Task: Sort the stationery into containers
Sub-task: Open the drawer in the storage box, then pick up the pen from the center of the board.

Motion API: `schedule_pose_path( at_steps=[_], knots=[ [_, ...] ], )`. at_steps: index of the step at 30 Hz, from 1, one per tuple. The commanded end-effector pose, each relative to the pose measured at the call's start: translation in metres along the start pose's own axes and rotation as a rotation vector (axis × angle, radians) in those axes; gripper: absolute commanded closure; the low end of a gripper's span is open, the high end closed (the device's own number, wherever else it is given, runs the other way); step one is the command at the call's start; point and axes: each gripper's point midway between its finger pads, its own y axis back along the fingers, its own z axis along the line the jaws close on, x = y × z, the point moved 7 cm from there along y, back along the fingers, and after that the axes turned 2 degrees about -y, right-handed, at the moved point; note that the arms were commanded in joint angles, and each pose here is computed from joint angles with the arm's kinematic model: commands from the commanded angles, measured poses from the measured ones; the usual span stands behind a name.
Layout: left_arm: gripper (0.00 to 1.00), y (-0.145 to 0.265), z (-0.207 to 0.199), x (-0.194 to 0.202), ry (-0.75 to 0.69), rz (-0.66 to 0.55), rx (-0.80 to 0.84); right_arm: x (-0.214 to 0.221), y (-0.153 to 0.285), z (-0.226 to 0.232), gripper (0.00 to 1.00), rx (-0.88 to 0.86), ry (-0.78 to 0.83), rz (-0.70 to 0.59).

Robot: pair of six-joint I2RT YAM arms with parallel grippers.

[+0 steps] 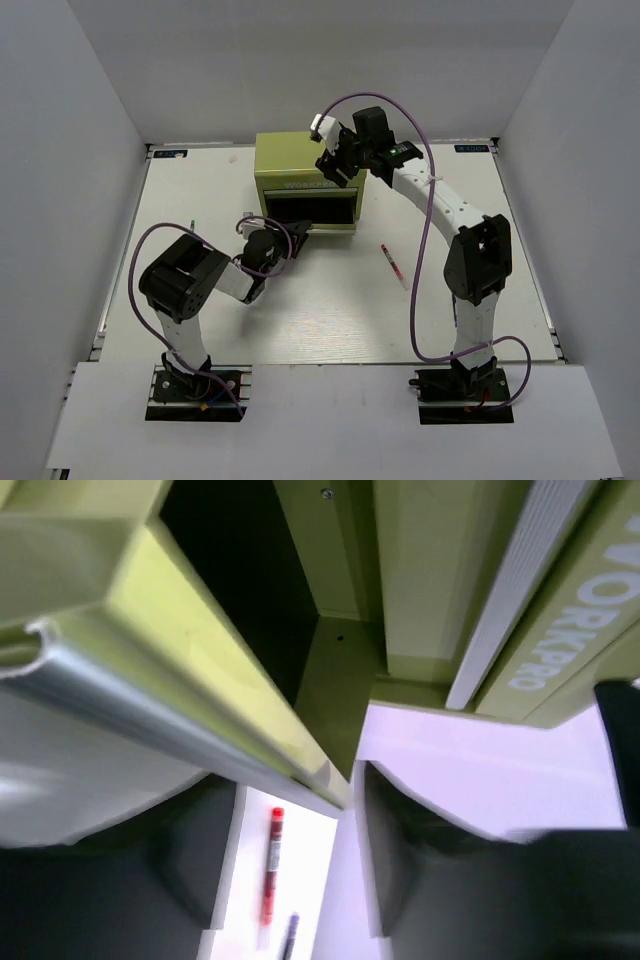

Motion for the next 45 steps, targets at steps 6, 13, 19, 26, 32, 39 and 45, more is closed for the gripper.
schedule_pose_path(
  at_steps=[6,13,19,26,32,39,45],
  knots=[
    [0.16,0.004,-0.044,0.004,-0.200,0.099,0.092,0.029,-0.002,0.009,0.24,-0.039,-0.054,0.049],
    [0.16,0.027,-0.070,0.005,-0.366,0.204,0.010,0.015,0.032,0.017,0.24,-0.035,-0.043,-0.020],
    [0.14,0.072,-0.072,-0.013,-0.440,0.176,-0.123,0.029,0.064,0.038,0.24,-0.039,-0.032,-0.044],
    [0.00,0.100,-0.050,-0.061,-0.564,-0.026,-0.488,0.065,0.103,0.067,0.51,-0.065,-0.106,0.009],
    [0.00,0.085,-0.037,-0.103,-0.689,-0.003,-0.718,0.137,0.107,0.096,0.83,-0.102,-0.312,0.210],
    [0.00,0.072,-0.035,-0.166,-0.782,-0.020,-0.812,0.179,0.094,0.109,0.47,-0.067,-0.458,0.358],
    [0.00,0.080,-0.013,-0.207,-0.784,-0.026,-0.925,0.201,0.076,0.109,0.46,-0.040,-0.506,0.441]
  ],
)
